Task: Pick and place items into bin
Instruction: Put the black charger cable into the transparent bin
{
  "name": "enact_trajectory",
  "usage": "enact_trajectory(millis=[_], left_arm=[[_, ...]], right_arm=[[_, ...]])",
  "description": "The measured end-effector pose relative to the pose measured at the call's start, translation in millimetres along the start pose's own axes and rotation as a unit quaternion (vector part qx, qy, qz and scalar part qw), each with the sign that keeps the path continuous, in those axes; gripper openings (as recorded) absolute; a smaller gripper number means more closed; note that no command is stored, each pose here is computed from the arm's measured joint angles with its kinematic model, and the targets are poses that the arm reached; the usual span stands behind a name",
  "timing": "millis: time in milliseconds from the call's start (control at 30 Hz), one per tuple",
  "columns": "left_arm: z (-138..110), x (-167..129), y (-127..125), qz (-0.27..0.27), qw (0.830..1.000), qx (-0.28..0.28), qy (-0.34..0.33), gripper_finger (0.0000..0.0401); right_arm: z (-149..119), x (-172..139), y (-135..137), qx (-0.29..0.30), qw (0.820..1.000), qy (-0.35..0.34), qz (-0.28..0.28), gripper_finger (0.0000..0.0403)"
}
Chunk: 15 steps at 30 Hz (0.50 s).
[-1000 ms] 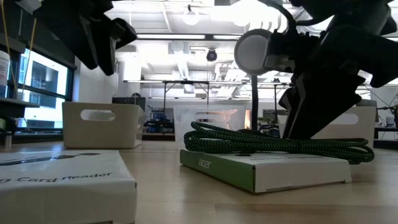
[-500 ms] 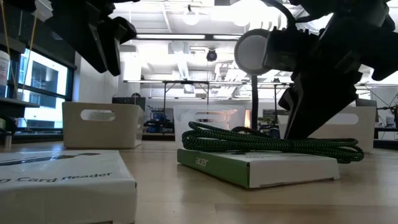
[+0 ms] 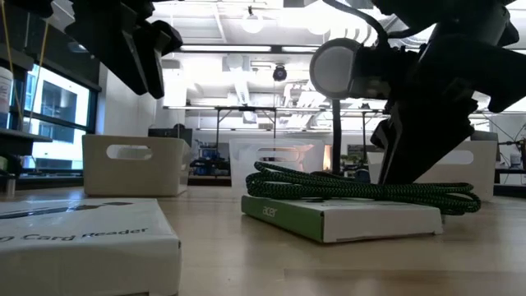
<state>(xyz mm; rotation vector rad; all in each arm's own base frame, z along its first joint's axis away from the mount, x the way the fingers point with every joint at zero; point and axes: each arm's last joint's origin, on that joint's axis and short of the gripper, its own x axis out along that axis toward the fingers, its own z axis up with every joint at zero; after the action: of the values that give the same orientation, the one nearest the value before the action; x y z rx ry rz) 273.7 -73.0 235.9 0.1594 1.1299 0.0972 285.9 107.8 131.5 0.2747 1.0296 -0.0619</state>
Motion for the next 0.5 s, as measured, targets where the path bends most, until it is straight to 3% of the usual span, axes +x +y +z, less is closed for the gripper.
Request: enact_trajectory(millis=[333,500], left_arm=[[0.0,0.0,0.2,0.003,1.000,-0.004,0.000,0.0143],[0.0,0.0,0.2,0.003,1.000,-0.008,0.000,0.0143]], right_arm=[[1.4,0.6,-5.8,0.004,1.000,0.004,-0.011,0.0097],[2.0,0.7,-5.6,0.003,1.000,0.001,-0.011,0.0116]])
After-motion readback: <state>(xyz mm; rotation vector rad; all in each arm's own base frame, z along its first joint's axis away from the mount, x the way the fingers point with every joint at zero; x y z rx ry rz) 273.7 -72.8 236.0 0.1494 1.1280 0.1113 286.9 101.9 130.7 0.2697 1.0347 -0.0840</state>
